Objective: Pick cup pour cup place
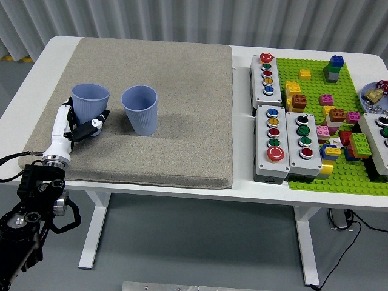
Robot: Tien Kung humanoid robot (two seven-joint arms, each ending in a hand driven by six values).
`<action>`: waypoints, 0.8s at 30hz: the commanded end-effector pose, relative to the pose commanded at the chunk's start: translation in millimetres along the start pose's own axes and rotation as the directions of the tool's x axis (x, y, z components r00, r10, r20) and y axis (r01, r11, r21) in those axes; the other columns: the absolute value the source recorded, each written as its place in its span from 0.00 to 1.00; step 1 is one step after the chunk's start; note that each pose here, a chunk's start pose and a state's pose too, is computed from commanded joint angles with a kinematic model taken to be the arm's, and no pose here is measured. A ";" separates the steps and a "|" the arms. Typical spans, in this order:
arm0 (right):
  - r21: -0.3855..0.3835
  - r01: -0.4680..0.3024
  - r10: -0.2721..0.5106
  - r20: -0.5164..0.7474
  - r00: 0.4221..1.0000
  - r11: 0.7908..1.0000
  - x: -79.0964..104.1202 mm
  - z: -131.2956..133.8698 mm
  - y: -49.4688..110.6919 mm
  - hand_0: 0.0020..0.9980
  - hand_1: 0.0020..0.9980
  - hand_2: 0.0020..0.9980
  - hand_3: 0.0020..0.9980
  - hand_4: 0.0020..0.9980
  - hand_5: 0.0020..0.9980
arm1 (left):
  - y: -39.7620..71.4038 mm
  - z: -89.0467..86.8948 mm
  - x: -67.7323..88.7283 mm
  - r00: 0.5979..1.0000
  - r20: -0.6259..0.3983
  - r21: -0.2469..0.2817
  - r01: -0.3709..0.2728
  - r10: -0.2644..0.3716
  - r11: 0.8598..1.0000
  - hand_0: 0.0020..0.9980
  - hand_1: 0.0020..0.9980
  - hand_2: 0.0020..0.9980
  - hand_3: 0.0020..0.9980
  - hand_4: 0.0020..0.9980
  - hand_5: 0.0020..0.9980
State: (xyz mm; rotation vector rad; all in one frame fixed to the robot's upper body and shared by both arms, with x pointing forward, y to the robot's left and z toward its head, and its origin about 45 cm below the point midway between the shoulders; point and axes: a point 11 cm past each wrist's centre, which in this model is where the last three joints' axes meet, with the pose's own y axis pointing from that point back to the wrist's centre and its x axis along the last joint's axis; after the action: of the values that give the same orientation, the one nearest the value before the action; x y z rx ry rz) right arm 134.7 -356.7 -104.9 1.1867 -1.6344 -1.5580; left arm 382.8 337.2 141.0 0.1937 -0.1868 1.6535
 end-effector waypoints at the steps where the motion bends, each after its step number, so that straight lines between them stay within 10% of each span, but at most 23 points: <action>1: 0.000 0.000 0.000 0.000 1.000 1.000 0.1 0.1 0.0 0.74 0.70 0.75 0.60 0.13 0.23 | -0.4 2.1 0.0 1.000 0.004 -0.007 0.003 -0.003 1.000 0.63 0.70 0.80 0.70 0.83 0.29; 24: -0.008 -0.002 0.002 -0.002 1.000 1.000 1.0 3.6 -0.4 0.74 0.70 0.74 0.60 0.13 0.23 | 1.5 0.7 2.7 1.000 0.010 -0.003 0.013 -0.013 1.000 0.66 0.74 0.86 0.74 0.88 0.36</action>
State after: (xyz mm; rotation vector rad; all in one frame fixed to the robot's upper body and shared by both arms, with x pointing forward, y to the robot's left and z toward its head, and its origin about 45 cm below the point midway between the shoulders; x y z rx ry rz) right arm 131.3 -356.0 -106.0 1.1822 -1.6257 -1.5605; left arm 381.1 339.5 142.3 0.2005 -0.1946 1.6397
